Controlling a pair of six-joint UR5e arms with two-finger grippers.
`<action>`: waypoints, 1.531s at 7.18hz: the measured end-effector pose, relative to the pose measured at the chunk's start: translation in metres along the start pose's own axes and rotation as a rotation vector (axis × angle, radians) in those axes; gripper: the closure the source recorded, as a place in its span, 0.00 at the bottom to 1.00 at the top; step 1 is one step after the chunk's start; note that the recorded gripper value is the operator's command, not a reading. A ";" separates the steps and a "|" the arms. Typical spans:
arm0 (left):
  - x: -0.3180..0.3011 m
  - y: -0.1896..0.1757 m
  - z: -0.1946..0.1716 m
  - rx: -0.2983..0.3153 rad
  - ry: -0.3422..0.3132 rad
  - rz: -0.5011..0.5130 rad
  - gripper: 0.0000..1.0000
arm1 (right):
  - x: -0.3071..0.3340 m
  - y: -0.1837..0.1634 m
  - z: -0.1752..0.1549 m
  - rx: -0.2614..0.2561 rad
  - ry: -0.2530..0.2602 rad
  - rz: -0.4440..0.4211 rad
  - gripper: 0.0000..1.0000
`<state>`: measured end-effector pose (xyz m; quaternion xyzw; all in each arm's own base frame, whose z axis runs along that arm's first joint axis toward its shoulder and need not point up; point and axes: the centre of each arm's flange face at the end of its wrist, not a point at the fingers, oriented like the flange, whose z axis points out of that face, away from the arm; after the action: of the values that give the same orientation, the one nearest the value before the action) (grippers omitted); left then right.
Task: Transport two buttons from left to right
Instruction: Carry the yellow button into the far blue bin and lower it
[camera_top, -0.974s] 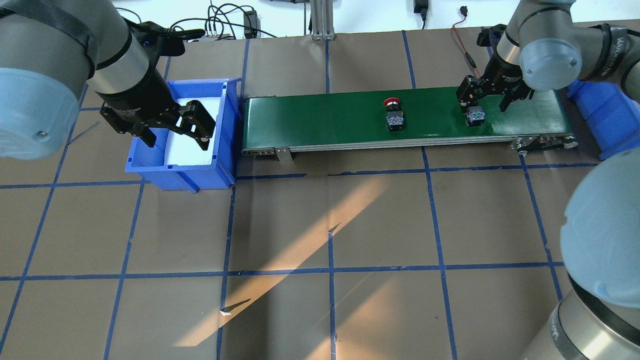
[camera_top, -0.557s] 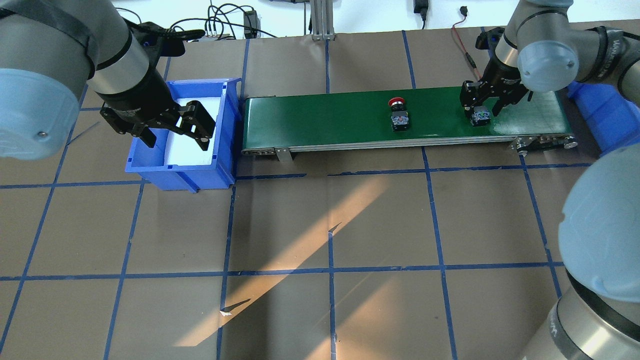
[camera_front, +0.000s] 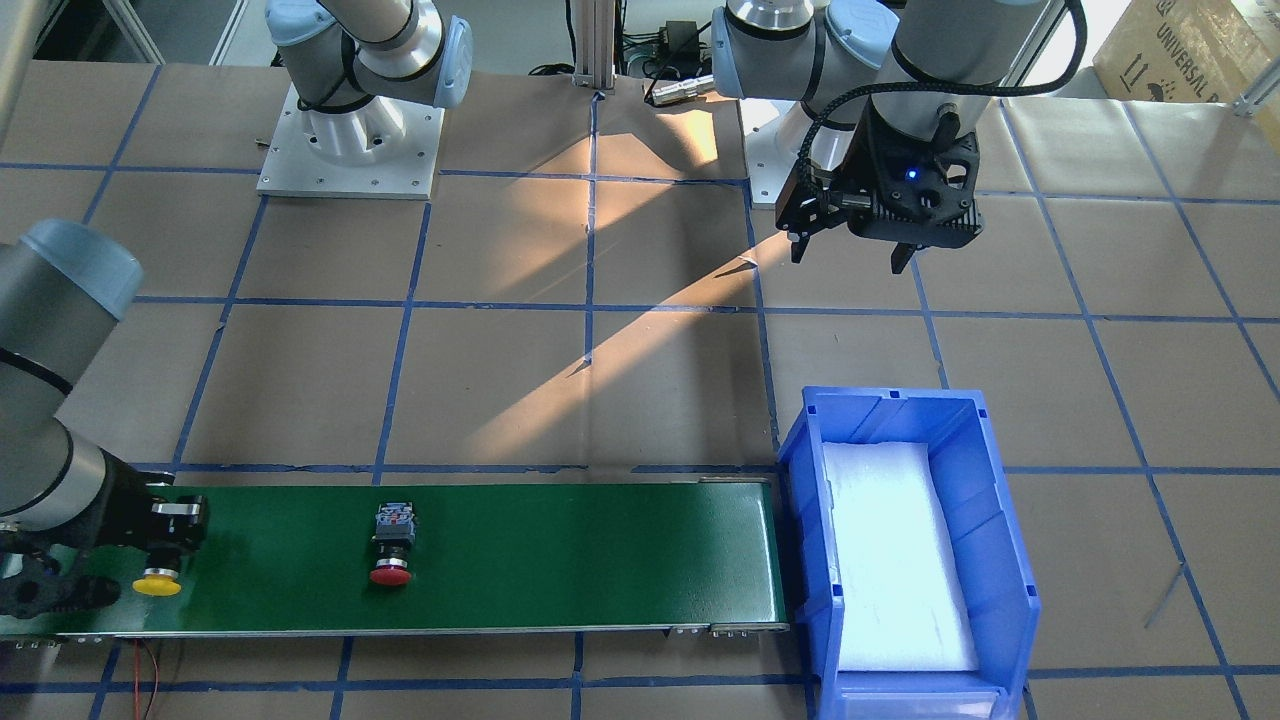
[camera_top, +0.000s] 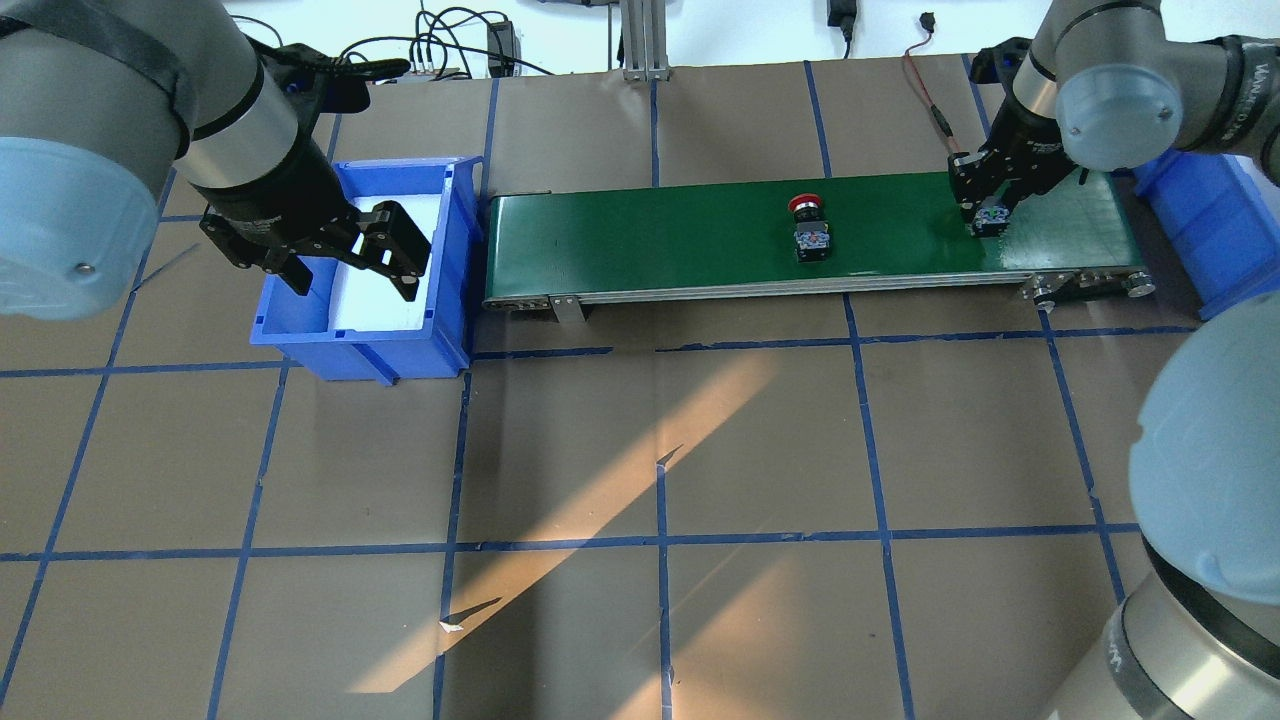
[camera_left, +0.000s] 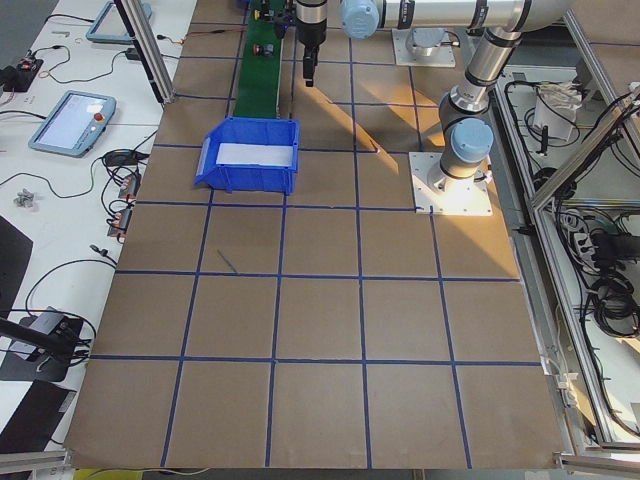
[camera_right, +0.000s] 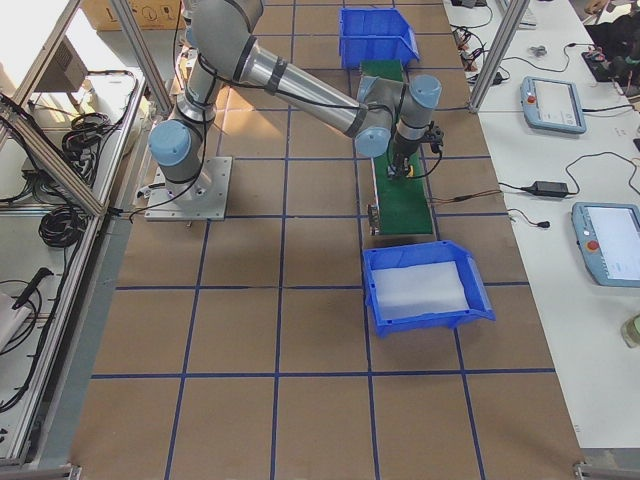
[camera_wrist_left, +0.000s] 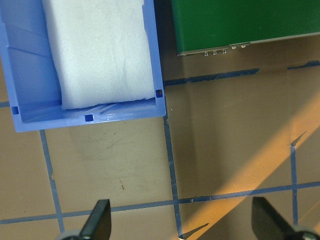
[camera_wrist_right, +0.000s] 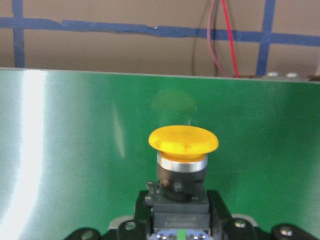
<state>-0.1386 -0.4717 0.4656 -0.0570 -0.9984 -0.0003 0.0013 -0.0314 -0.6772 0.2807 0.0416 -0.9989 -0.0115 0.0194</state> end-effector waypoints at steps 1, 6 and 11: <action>0.000 0.000 0.000 -0.001 0.000 0.000 0.00 | 0.021 0.002 -0.016 -0.003 0.016 -0.021 0.91; 0.000 0.001 0.000 0.000 -0.001 0.000 0.00 | 0.208 0.071 -0.080 0.026 0.046 -0.092 0.92; 0.000 0.000 0.001 -0.003 0.000 0.000 0.00 | 0.353 0.060 -0.032 0.050 0.031 -0.177 0.92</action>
<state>-0.1385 -0.4714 0.4644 -0.0568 -0.9984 -0.0016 0.0011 -0.3864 -0.6478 0.3278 0.1303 -0.9909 0.0124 0.0327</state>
